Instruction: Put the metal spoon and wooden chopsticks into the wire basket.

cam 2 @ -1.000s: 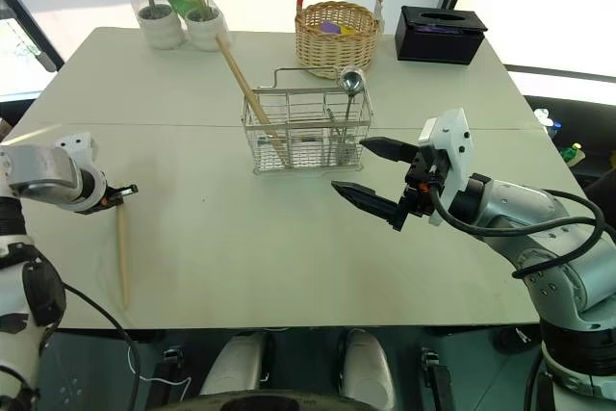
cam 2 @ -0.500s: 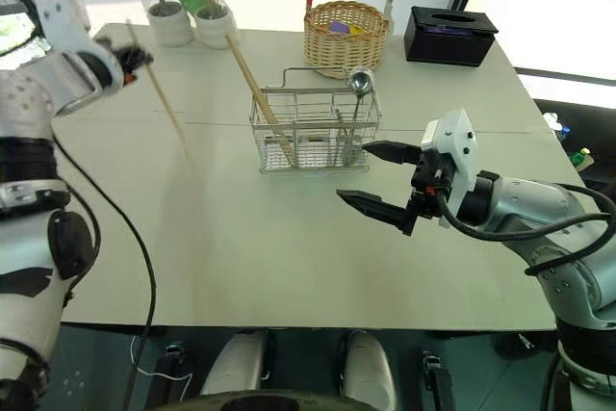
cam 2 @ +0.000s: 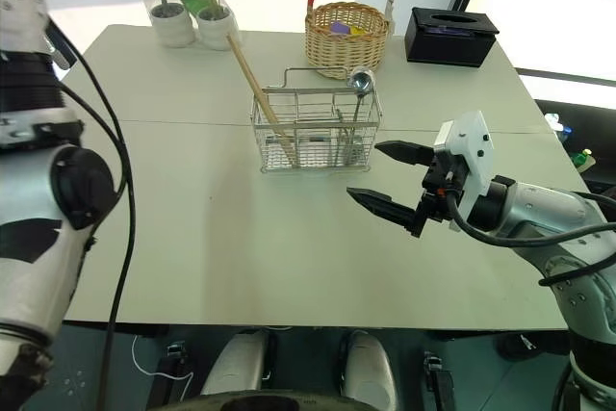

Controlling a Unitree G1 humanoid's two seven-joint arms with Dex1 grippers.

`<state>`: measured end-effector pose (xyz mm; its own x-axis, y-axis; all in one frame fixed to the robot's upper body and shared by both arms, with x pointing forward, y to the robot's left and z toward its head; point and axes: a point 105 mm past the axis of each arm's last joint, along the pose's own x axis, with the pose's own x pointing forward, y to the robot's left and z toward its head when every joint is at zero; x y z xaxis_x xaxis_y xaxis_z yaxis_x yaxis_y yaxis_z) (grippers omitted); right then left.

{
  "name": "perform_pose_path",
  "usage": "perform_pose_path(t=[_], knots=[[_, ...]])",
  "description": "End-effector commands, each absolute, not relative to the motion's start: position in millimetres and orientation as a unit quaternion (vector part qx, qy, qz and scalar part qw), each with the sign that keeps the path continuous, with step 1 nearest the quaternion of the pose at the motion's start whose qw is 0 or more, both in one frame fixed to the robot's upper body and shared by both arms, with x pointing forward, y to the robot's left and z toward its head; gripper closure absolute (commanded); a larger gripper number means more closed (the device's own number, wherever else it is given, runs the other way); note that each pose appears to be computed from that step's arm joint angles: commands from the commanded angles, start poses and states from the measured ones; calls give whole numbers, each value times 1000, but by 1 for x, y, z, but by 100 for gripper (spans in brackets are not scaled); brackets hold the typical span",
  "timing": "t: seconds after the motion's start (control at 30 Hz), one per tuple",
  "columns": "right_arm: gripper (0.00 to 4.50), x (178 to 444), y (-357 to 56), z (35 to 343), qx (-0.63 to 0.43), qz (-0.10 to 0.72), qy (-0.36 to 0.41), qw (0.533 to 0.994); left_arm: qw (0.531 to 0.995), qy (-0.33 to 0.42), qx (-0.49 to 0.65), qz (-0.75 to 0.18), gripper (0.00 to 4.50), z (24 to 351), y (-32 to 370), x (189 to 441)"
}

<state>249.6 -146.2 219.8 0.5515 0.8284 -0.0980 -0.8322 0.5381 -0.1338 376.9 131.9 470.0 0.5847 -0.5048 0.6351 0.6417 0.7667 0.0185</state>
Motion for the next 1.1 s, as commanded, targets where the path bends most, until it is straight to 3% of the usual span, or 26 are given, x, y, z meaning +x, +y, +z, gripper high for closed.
perform_pose_path(t=[0.03,0.3,0.67,0.87,1.0,1.1], knots=[[0,246,-146,233,-91,466,-18,880,883,-300,-68,-355,445,447,104,377],[0,244,-148,232,-90,454,-20,886,901,-245,-47,-355,445,398,91,393],[0,251,-148,233,-87,449,-24,889,909,-200,-56,-361,445,368,82,390],[0,253,-147,234,-84,449,-29,889,919,-163,-24,-358,445,331,72,390],[0,254,-146,236,-81,447,-32,890,920,-150,-37,-359,295,318,70,390],[0,255,-146,236,-80,445,-33,891,919,-159,-52,-358,145,321,71,388]])
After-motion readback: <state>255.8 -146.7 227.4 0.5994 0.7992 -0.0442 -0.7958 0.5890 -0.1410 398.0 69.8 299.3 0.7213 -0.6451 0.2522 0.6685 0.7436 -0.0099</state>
